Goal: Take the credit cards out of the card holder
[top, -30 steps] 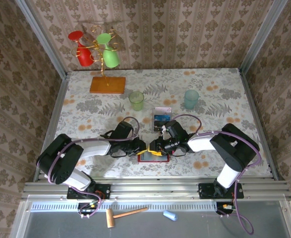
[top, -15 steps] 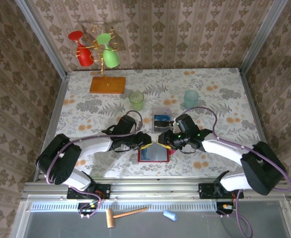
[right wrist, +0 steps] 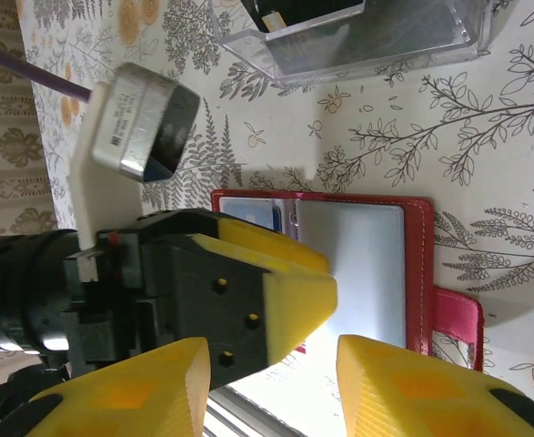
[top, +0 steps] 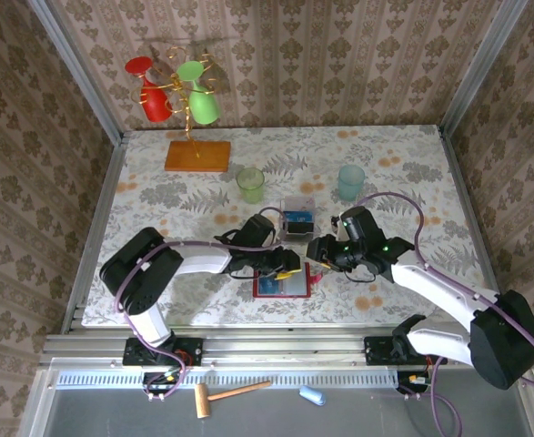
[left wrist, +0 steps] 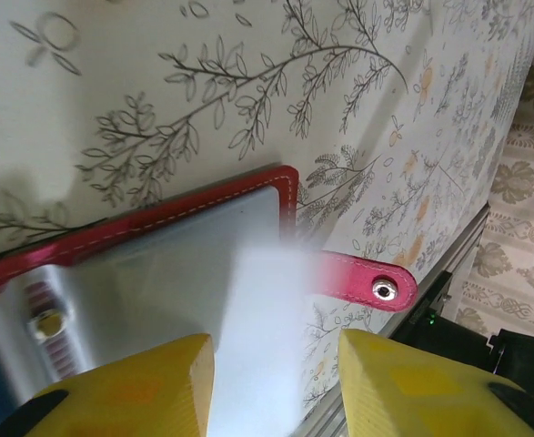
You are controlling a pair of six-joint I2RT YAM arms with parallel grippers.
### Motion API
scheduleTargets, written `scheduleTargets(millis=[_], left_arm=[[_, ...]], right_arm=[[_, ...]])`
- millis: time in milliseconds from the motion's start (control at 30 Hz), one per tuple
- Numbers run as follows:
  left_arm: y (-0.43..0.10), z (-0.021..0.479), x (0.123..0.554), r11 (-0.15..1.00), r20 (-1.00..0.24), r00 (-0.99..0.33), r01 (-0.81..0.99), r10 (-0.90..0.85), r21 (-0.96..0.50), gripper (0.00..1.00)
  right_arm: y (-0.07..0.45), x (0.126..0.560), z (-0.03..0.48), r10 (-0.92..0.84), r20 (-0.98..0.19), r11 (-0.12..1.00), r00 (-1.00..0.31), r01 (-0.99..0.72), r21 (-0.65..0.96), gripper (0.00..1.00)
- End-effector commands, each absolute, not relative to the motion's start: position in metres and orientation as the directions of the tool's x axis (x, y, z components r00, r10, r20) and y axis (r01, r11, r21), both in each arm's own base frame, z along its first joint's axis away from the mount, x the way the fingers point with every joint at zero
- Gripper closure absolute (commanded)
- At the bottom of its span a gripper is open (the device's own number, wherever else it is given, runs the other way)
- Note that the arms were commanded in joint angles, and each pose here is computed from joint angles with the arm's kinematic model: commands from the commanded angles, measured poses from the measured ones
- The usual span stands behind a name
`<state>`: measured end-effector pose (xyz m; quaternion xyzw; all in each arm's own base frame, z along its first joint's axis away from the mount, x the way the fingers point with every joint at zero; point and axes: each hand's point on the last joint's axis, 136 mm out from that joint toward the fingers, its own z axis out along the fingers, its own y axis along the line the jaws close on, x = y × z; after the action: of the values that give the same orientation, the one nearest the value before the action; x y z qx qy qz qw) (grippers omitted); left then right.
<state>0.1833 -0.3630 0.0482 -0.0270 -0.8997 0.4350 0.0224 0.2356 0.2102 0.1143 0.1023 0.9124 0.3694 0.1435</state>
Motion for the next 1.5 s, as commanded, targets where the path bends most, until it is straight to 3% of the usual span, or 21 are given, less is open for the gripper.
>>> scheduleTargets(millis=[0,533,1033,1467], left_arm=[[-0.378,0.068,0.189,0.562,-0.013,-0.997,0.054,0.076,-0.825,0.58],[-0.323,0.086,0.2,0.615,-0.086,-0.996,0.064,-0.005,-0.786,0.59],[-0.27,0.052,0.185,0.672,-0.036,-0.997,-0.019,-0.068,-0.741,0.78],[-0.265,0.037,0.179,0.678,-0.007,-0.998,-0.039,-0.065,-0.734,0.83]], right_arm=[[0.199,0.232,0.111,0.303,-0.199,0.733,-0.932,0.095,0.673,0.58],[0.228,0.231,0.101,0.263,-0.112,0.681,-0.958,0.103,0.725,0.62],[0.296,0.224,0.072,0.102,-0.01,0.704,-0.995,0.065,0.707,0.69],[0.319,0.222,0.052,0.064,0.041,0.705,-0.997,0.075,0.706,0.73]])
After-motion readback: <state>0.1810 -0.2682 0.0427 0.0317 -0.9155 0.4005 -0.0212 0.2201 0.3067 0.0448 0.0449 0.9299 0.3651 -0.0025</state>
